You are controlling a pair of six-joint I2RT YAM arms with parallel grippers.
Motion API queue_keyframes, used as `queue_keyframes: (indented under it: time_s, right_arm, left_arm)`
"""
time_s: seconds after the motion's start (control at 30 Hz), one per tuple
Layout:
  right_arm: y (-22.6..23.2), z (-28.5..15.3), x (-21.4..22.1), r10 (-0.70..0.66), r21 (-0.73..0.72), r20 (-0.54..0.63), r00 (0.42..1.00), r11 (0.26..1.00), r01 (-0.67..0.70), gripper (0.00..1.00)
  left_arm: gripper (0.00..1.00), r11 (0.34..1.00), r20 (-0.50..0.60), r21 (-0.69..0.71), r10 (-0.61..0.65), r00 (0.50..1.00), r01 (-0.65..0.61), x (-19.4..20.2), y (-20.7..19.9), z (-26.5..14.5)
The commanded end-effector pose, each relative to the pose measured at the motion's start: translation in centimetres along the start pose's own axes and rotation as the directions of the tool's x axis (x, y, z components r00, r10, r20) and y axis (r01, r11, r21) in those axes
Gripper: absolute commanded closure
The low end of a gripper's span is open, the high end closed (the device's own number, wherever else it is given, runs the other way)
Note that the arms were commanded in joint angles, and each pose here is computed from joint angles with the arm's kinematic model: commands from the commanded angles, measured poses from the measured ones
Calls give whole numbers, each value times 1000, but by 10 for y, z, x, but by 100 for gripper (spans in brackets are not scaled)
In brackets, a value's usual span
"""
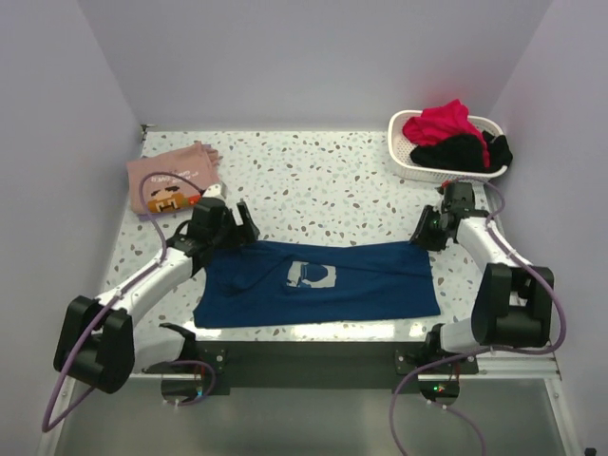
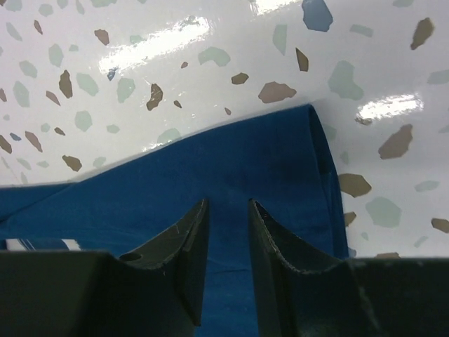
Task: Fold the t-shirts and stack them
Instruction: Fold the tshirt
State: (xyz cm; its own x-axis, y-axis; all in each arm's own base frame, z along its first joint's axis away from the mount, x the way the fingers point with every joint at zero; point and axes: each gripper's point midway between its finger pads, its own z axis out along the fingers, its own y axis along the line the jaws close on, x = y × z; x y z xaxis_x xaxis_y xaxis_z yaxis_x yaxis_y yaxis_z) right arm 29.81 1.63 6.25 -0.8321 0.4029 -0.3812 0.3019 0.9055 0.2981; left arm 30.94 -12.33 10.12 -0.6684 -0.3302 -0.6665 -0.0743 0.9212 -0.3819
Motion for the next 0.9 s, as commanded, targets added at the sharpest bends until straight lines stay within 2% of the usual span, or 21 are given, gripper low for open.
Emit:
queue_keyframes:
  time_s: [0.0, 0.5, 0.67, 0.87]
  right_arm:
    - [14, 15, -6, 15, -71, 7, 1000, 997, -15, 68]
    - [-5, 79, 6, 57, -7, -103, 993, 998, -58, 67]
    - [-8, 90, -7, 54, 26, -94, 994, 998, -52, 67]
    - [-10, 95, -42, 33, 80, -55, 998, 996, -28, 67]
  left_arm:
    - [9, 993, -22, 113, -21, 1000, 24, 10, -17, 12]
    - [7, 998, -118, 51, -18, 993, 24, 51, 7, 57]
    - [7, 997, -102, 77, -13, 995, 21, 40, -3, 76]
    - [6, 999, -66, 36, 31, 997, -29, 8, -11, 110]
